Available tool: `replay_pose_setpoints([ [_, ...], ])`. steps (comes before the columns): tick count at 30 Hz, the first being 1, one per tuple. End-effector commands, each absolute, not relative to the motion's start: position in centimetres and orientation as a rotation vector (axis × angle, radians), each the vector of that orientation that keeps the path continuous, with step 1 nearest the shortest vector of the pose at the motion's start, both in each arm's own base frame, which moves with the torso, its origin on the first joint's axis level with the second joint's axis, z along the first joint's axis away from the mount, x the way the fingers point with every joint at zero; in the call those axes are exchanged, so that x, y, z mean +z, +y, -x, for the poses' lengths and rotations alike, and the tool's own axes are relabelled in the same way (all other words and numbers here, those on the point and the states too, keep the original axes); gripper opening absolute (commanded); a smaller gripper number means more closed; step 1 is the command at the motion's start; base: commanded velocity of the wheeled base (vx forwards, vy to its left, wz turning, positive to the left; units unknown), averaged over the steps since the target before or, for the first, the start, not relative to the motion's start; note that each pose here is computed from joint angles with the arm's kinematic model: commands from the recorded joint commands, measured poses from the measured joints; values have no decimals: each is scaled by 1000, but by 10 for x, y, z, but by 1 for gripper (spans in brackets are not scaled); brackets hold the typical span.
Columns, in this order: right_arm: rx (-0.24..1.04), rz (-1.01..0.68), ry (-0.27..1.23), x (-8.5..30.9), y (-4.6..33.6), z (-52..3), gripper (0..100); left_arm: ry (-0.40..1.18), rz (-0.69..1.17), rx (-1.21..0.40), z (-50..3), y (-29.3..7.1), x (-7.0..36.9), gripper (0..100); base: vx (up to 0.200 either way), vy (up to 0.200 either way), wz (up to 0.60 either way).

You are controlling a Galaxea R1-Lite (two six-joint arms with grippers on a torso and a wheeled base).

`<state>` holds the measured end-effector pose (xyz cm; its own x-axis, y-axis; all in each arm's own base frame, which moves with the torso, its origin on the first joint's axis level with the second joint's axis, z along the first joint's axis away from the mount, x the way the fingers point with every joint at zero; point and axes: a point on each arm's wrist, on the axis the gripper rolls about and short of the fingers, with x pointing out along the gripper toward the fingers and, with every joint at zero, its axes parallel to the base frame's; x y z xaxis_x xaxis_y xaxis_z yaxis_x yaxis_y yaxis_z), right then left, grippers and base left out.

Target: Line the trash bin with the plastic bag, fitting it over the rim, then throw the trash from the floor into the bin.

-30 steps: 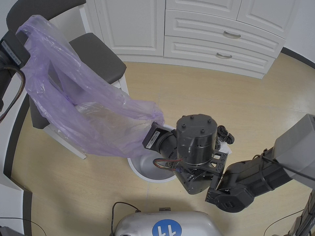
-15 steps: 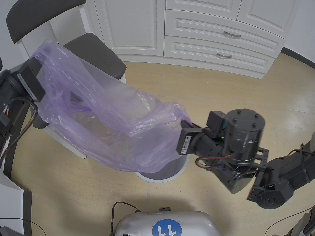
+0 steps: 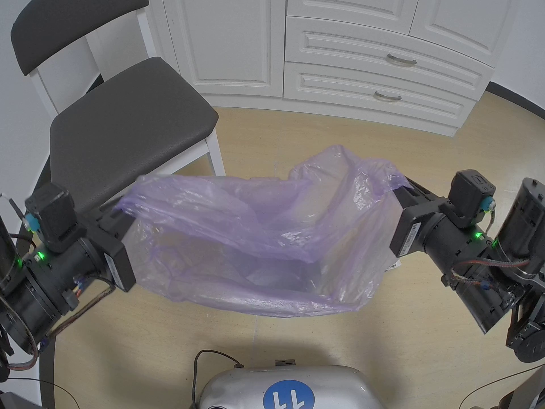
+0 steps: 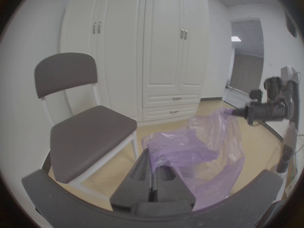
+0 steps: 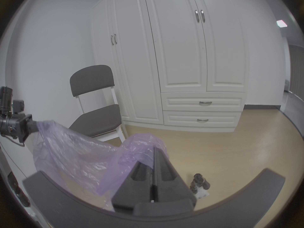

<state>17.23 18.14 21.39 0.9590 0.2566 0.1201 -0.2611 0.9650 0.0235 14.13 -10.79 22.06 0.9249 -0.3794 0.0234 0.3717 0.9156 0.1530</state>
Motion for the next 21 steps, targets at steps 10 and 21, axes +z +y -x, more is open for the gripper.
replay_pose_setpoints([
  [10, 218, 144, -184, 201, 156, -151, 0, 20, -198, -381, -157, -103, 201, 0, 0, 0, 0],
  [21, 115, 317, -177, 187, 134, -141, 0, -54, -258, -238, -156, -74, 214, 0, 0, 0, 0],
])
